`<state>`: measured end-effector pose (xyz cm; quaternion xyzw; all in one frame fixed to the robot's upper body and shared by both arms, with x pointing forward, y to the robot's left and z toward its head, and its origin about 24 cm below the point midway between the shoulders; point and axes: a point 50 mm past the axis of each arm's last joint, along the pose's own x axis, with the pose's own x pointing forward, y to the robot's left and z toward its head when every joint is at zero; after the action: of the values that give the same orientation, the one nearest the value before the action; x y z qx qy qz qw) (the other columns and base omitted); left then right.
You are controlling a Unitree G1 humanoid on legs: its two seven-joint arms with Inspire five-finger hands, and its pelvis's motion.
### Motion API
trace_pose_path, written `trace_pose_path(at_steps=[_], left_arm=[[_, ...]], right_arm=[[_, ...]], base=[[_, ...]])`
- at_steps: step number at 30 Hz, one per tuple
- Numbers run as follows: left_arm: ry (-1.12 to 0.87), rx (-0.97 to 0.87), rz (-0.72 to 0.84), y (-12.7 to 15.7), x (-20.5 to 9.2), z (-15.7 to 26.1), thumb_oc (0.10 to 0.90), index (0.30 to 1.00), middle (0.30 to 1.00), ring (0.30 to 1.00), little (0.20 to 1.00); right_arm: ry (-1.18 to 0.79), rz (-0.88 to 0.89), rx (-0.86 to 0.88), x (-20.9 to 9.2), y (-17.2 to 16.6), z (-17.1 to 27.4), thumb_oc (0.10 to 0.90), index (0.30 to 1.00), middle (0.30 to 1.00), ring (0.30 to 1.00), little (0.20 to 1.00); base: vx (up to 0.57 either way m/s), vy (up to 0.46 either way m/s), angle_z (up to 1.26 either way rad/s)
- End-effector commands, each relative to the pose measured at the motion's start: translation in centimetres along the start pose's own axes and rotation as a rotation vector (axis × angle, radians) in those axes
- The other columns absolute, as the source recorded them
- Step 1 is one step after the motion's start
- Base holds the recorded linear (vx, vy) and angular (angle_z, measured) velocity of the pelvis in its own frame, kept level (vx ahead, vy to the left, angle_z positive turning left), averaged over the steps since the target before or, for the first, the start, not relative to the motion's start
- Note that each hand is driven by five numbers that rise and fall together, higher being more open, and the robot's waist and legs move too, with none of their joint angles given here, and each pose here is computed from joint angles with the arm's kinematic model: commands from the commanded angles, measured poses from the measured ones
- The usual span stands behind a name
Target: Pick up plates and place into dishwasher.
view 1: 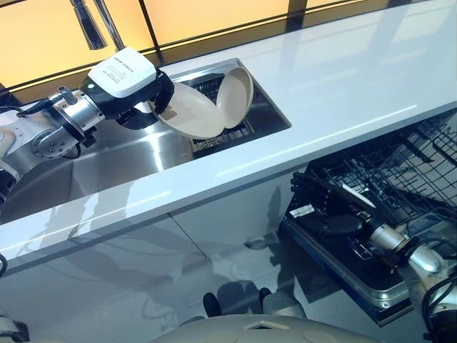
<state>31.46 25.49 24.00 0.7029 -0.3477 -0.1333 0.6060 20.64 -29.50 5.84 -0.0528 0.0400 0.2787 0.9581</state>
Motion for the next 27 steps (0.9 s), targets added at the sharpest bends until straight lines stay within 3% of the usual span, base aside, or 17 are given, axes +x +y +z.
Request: trace_pose_path(at_steps=[1, 9, 12, 23, 27], left_arm=[[0.131, 0.043, 0.378, 7.6, -1.4, -2.9, 0.1, 0.3, 0.3, 0.3, 0.2], [0.14, 0.02, 0.412, 7.8, -2.2, -2.9, 0.1, 0.3, 0.3, 0.3, 0.2], [0.113, -0.032, 0.438, 8.0, -1.4, -2.3, 0.1, 0.3, 0.3, 0.3, 0.2], [0.051, -0.147, 0.464, 7.7, 1.1, -0.6, 0.1, 0.3, 0.3, 0.3, 0.2], [-0.024, -0.216, 0.457, 7.5, 3.0, 1.2, 0.1, 0.3, 0.3, 0.3, 0.2]], right_arm=[[-0.328, 0.065, -0.071, 1.1, -1.4, 6.8, 0.8, 0.9, 0.9, 0.9, 0.9], [-0.544, 0.079, -0.021, 0.9, -2.1, 9.8, 0.8, 0.9, 0.9, 0.9, 0.9], [-0.726, 0.069, -0.022, 1.2, -2.1, 12.1, 0.8, 0.9, 0.9, 0.9, 0.9], [-1.028, -0.074, -0.155, 2.0, -1.2, 17.3, 0.8, 0.9, 0.9, 0.9, 0.9], [-0.996, -0.263, -0.438, 2.5, -0.6, 18.9, 0.8, 0.9, 0.9, 0.9, 0.9]], base=[[0.0, 0.0, 0.0], [0.0, 0.018, -0.04], [0.0, 0.028, -0.06], [0.0, 0.003, 0.0], [0.0, 0.0, 0.0]])
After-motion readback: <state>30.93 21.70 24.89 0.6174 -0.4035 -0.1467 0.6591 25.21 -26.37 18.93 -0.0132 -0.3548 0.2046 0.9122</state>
